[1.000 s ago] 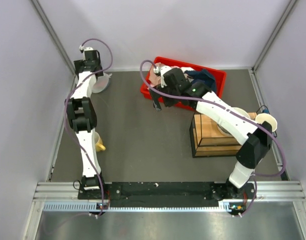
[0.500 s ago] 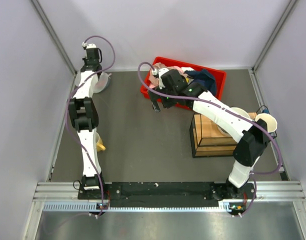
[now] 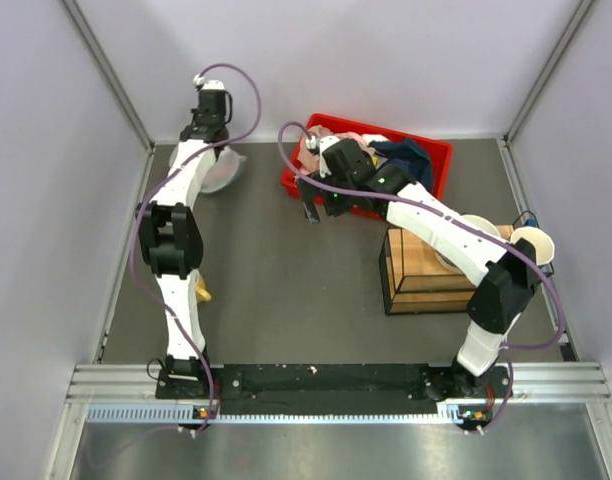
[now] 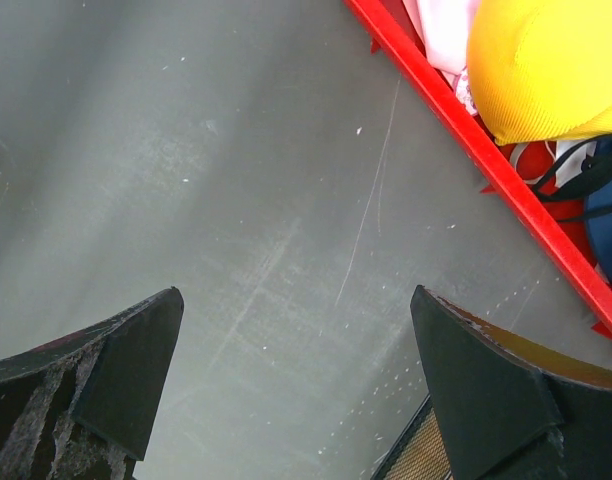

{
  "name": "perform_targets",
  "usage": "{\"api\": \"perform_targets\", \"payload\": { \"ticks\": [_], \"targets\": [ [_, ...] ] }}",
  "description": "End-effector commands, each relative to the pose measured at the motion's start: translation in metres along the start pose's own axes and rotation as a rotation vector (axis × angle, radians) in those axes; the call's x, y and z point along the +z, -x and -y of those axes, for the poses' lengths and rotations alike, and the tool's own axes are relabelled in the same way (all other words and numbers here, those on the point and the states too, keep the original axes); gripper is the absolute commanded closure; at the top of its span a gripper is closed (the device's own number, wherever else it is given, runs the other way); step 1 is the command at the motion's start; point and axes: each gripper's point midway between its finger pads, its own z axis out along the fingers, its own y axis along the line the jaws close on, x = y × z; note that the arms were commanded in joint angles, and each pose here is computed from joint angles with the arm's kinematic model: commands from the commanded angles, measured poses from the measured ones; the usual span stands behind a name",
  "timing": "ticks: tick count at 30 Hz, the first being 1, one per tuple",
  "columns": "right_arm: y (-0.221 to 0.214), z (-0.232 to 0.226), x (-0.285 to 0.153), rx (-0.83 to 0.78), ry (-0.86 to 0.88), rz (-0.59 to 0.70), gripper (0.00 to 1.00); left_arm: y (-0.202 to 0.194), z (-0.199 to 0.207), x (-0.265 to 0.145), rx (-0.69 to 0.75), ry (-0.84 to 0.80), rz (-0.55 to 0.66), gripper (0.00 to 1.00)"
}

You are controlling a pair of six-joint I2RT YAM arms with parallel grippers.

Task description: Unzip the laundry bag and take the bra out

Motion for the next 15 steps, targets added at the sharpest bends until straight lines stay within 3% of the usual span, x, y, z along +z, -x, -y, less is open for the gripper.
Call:
{"api": "perform_targets", "payload": {
  "ticks": [1, 7, 15],
  "targets": [
    [0.02, -0.002, -0.029, 0.041, 0.014, 0.093, 0.01, 0.071, 0.019, -0.104, -0.022, -0.095, 0.149, 1.0],
    [0.01, 0.005, -0.043, 0.058, -0.008, 0.109, 0.01, 0.037, 0.051, -0.178, -0.131, -0.284, 0.071, 1.0],
    [-0.004, 0.009, -0.05, 0.066, -0.012, 0.109, 0.01, -0.026, 0.093, -0.266, -0.271, -0.689, -0.105, 1.0]
  ]
}}
